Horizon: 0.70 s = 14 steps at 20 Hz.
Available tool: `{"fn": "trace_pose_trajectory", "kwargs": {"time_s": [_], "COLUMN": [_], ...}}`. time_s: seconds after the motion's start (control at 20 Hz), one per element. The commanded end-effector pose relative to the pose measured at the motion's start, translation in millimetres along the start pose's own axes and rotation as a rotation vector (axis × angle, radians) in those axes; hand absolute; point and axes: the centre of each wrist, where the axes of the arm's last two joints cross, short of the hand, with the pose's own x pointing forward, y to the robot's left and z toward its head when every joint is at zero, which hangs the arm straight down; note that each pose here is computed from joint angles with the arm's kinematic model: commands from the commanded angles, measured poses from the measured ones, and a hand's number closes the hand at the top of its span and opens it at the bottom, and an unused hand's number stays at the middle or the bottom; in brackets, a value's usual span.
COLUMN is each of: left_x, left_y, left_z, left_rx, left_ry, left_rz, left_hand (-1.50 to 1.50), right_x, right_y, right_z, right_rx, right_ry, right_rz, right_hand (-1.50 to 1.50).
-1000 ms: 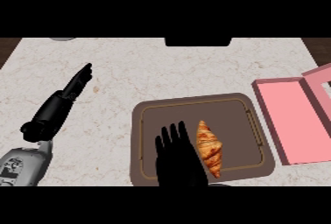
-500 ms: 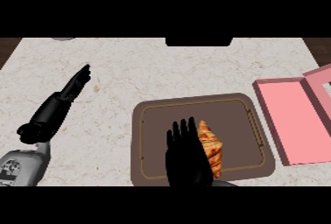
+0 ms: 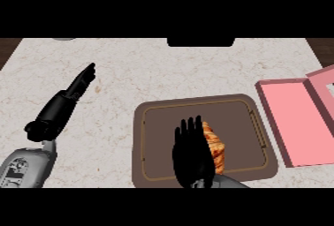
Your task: Pick the croissant from the tray and place it in the cardboard box
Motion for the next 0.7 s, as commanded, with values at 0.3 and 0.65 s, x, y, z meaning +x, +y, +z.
{"fn": "trace_pose_trajectory", "kwargs": {"time_s": [0.3, 0.65], "left_x": [-5.6, 1.6], "left_y": [-1.3, 3.7], "left_z": [-2.0, 1.7], "left_rx": [-0.013, 0.001], "left_ry": [0.000, 0.015], "left_rz": [0.009, -0.017], "left_hand": [0.00, 0.00], "right_x": [-0.7, -29.6], "right_y": [19.6, 29.4], "right_z": [-8.6, -42.1], "right_rx": [0.014, 0.011], "right_ry": [0.060, 0.055], "right_rz": [0.010, -0.034], "right_hand": [-1.50, -1.50]}}
